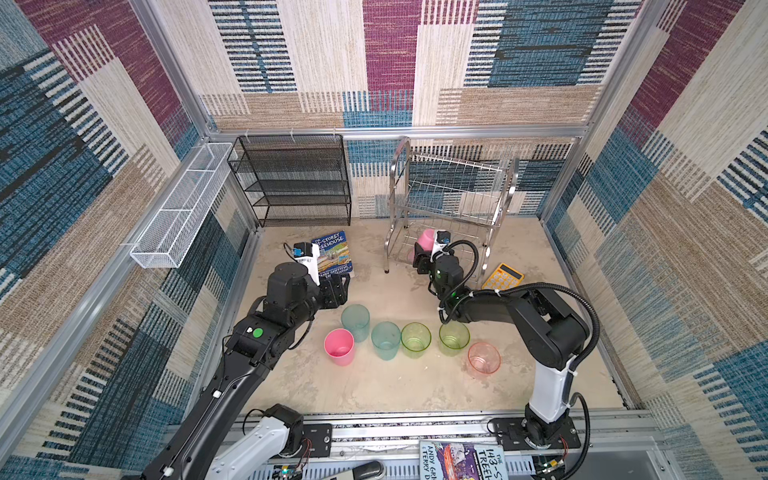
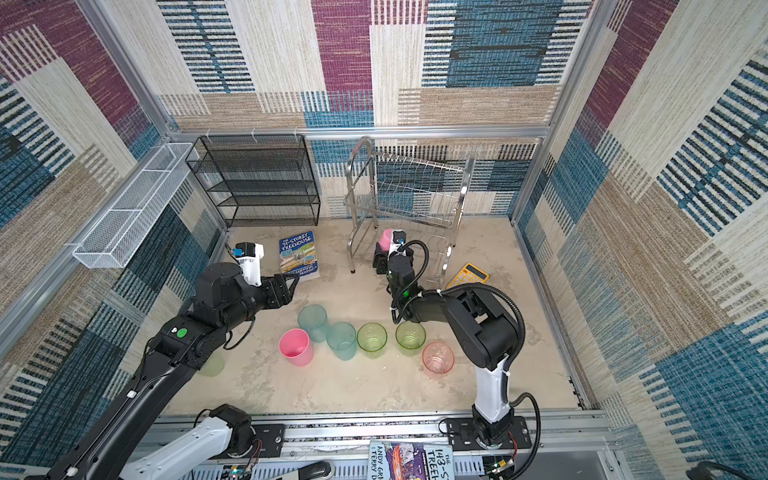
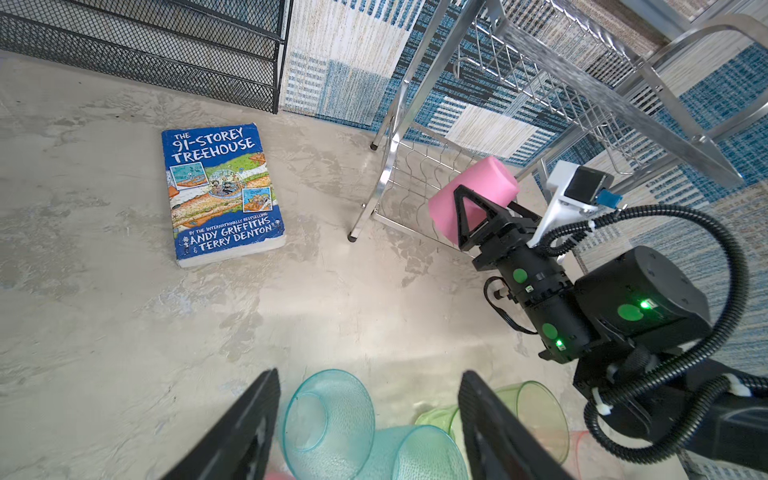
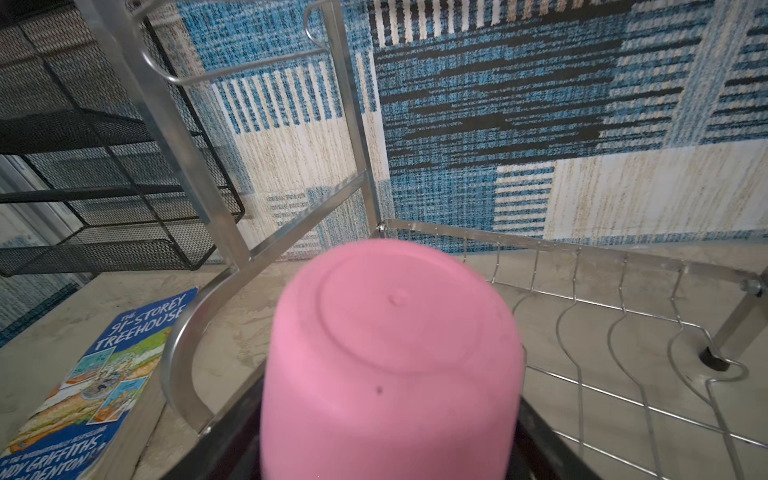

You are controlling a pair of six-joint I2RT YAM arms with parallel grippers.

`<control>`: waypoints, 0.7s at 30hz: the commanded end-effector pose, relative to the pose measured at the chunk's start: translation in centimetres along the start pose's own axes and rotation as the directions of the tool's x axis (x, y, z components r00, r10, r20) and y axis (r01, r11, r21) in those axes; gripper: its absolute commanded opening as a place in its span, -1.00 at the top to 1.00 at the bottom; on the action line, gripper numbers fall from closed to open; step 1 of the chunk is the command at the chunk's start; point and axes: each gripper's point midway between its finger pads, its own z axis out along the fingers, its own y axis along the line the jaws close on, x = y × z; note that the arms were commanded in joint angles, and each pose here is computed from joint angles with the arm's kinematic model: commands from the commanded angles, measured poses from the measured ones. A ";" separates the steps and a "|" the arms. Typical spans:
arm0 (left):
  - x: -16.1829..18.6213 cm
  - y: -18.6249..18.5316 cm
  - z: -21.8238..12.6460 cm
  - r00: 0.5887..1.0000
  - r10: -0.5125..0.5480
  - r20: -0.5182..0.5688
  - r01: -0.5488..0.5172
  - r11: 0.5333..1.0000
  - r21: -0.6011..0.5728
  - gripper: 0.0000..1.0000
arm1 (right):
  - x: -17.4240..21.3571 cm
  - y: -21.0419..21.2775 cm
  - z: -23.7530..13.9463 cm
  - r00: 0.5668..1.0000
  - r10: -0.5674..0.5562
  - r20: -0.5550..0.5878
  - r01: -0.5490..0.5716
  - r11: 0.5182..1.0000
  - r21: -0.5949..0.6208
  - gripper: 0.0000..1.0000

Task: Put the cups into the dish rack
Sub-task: 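Carry the pink cup with the right gripper over the dish rack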

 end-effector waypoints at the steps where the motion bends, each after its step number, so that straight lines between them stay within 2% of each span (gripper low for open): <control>1: -0.1 0.0 -0.1 1.000 0.025 0.010 -0.025 1.000 0.013 -0.43 | -1.3 -0.9 0.5 0.998 -0.031 0.057 0.028 0.999 0.046 -0.47; 10: 0.1 0.7 0.2 1.000 0.010 0.012 -0.010 1.000 0.021 -0.42 | -0.7 -3.6 2.1 0.995 -0.082 0.049 0.075 0.990 0.123 -0.48; 21: 0.3 0.9 0.4 1.000 -0.030 0.003 0.030 0.998 0.060 -0.42 | 0.7 -7.9 3.9 0.997 -0.075 0.013 0.069 0.967 0.244 -0.48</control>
